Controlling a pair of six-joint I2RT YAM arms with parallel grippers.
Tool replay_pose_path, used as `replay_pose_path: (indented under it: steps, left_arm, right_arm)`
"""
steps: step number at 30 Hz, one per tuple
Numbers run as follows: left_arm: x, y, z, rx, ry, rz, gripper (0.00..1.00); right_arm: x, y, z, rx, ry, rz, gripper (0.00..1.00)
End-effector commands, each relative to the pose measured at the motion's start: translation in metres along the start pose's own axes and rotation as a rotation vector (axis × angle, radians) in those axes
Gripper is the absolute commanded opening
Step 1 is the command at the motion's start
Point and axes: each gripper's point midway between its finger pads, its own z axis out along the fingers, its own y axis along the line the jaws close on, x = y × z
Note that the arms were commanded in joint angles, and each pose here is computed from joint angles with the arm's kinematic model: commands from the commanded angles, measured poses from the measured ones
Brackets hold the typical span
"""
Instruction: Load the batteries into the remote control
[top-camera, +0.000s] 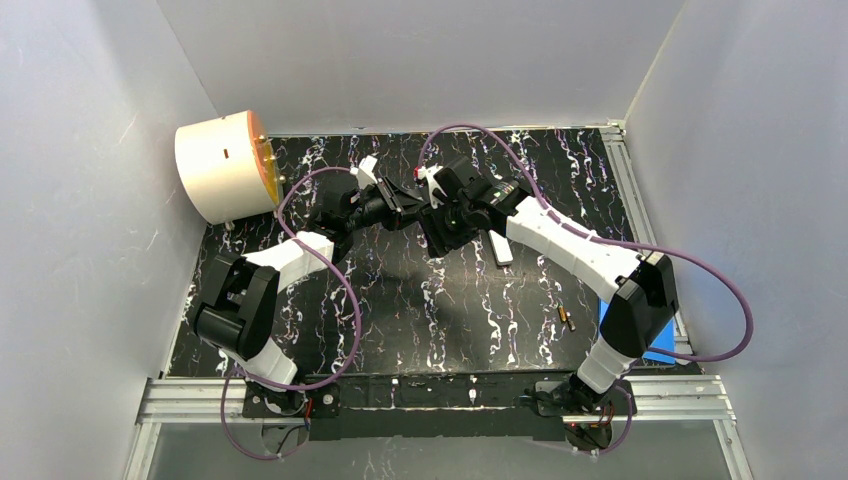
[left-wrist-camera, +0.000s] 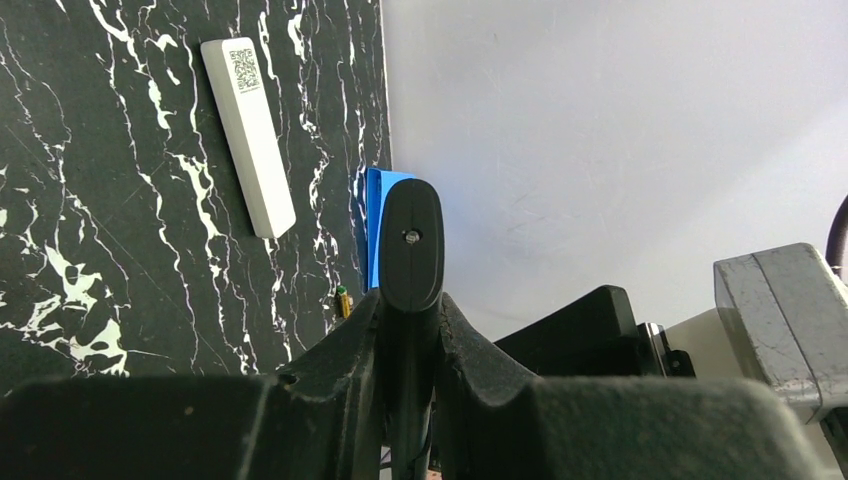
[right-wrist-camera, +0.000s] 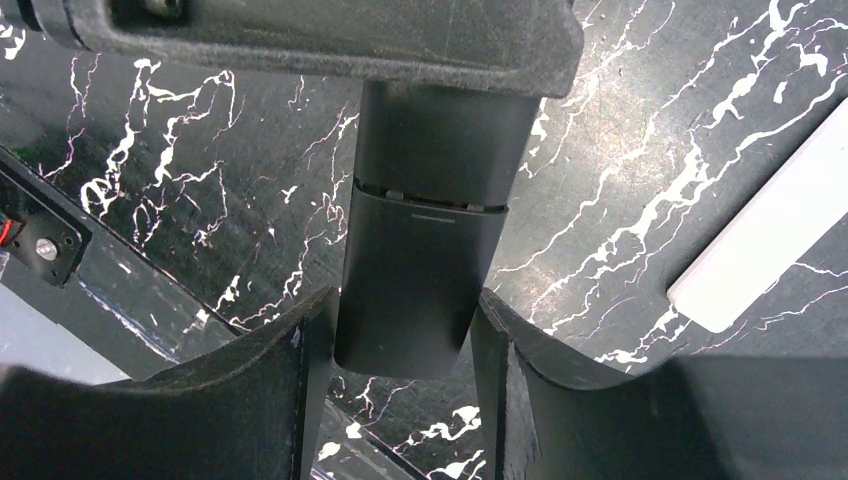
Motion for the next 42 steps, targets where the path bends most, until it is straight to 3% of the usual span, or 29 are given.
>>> replay_pose_path:
  steps: [1,4,17,22,32,38,42]
  left_arm:
    - [0.004,-0.018,0.0,0.057,0.024,0.013,0.0]
    - [0.003,-0.018,0.001,0.056,0.023,0.014,0.0]
    - [0.002,-0.019,0.002,0.057,0.019,0.005,0.0]
    - [0.0,-0.023,0.001,0.061,0.01,-0.005,0.0]
    - [-0.008,-0.042,0.001,0.091,-0.012,-0.027,0.0]
    - [-0.016,-0.07,-0.001,0.14,-0.027,-0.058,0.0]
    - [-0.018,-0.082,-0.004,0.161,-0.013,-0.1,0.0]
  right_arm:
    - [-0.026,0.008,-0.008,-0.028,-0.08,-0.008,0.59]
    - [-0.029,0.007,-0.01,-0.022,-0.091,-0.008,0.62]
    - [-0.044,0.007,-0.028,-0.114,-0.198,0.058,0.88]
    - [-0.053,0.004,-0.043,-0.174,-0.284,0.132,0.92]
    - [-0.084,-0.006,-0.094,-0.258,-0.625,0.467,0.93]
    - [-0.072,-0.034,-0.095,-0.236,-0.758,0.837,0.94]
    - [-0.071,-0.042,-0.104,-0.31,-0.882,0.984,0.97]
